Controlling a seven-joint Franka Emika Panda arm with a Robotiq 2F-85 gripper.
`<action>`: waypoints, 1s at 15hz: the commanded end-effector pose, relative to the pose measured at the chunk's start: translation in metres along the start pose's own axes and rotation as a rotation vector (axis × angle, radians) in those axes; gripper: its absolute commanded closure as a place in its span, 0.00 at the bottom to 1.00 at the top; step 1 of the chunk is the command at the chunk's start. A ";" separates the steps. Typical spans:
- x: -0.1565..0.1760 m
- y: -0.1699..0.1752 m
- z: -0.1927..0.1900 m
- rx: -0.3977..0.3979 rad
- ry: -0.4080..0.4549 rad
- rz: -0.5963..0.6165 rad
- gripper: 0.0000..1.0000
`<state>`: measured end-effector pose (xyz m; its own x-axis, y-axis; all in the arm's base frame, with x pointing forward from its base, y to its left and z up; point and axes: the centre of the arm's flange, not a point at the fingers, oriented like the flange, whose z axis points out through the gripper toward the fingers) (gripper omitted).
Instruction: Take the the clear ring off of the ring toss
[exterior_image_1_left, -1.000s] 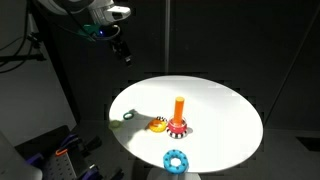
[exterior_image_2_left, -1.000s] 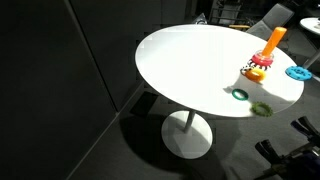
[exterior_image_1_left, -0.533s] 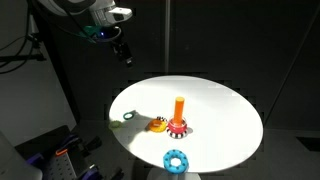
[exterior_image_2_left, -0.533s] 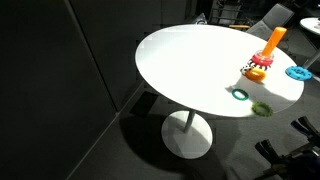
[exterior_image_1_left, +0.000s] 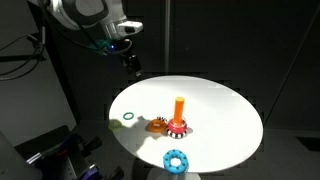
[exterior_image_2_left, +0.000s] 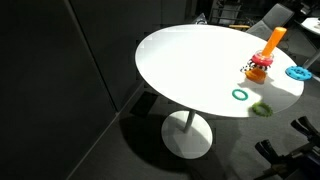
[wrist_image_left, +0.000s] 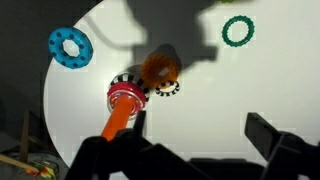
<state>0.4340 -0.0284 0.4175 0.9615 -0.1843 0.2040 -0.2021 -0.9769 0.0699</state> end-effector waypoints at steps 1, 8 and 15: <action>0.011 0.015 0.024 -0.023 0.035 -0.011 0.00; 0.027 0.048 0.066 -0.042 0.133 0.007 0.00; 0.024 0.057 0.083 -0.039 0.106 0.016 0.00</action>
<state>0.4612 -0.0974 0.3455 0.9334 -0.1853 0.3073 -0.2264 -0.9685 0.1036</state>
